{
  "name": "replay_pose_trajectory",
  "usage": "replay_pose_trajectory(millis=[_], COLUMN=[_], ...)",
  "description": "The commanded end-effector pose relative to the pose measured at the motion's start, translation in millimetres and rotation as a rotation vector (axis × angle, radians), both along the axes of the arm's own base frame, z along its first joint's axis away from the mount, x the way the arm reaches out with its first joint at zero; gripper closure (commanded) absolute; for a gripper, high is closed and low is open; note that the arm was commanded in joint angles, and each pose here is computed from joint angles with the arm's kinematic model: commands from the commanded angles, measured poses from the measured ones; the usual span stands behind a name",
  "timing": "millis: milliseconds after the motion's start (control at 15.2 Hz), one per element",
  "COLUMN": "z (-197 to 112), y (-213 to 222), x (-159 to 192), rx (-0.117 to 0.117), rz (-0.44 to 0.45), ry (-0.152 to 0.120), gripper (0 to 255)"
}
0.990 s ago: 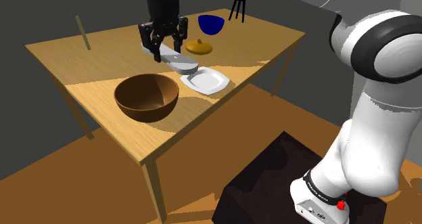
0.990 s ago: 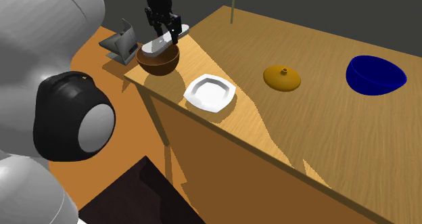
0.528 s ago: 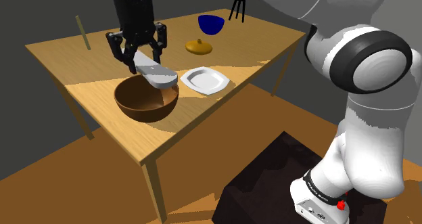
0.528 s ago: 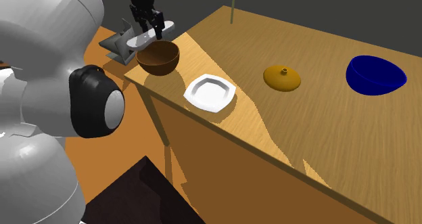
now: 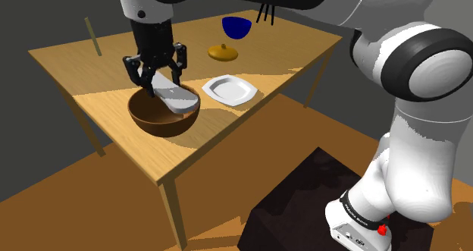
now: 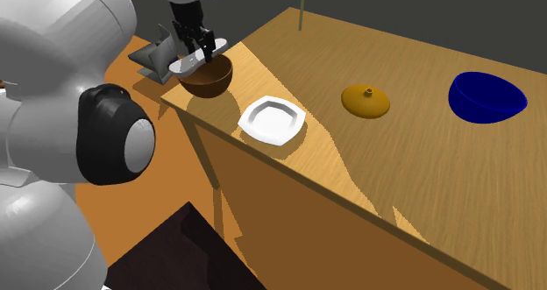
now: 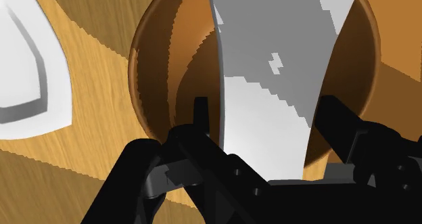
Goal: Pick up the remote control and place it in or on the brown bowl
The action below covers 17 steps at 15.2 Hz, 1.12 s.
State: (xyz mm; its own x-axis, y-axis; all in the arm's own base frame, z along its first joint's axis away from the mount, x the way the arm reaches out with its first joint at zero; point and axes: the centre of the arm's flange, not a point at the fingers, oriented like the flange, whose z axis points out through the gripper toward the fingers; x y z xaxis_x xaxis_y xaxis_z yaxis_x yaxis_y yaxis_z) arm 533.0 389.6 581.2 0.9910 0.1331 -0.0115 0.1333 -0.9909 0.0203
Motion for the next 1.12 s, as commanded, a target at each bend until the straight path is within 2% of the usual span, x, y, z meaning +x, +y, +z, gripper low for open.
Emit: replay_pose_trajectory(millis=[0,198,726,792,1056], z=[-11.1,-28.5,-28.5,-28.4,-28.4], y=[0.3,0.3,0.3,0.3,0.4], x=[-0.3,-0.3,-0.3,-0.3,-0.3], rx=[0.001,0.001,0.001,0.001,0.001], rz=[0.0,0.0,0.0,0.0,0.0], ry=[-0.001,-0.001,-0.001,-0.001,-0.001], gripper=[255,255,255,0,0])
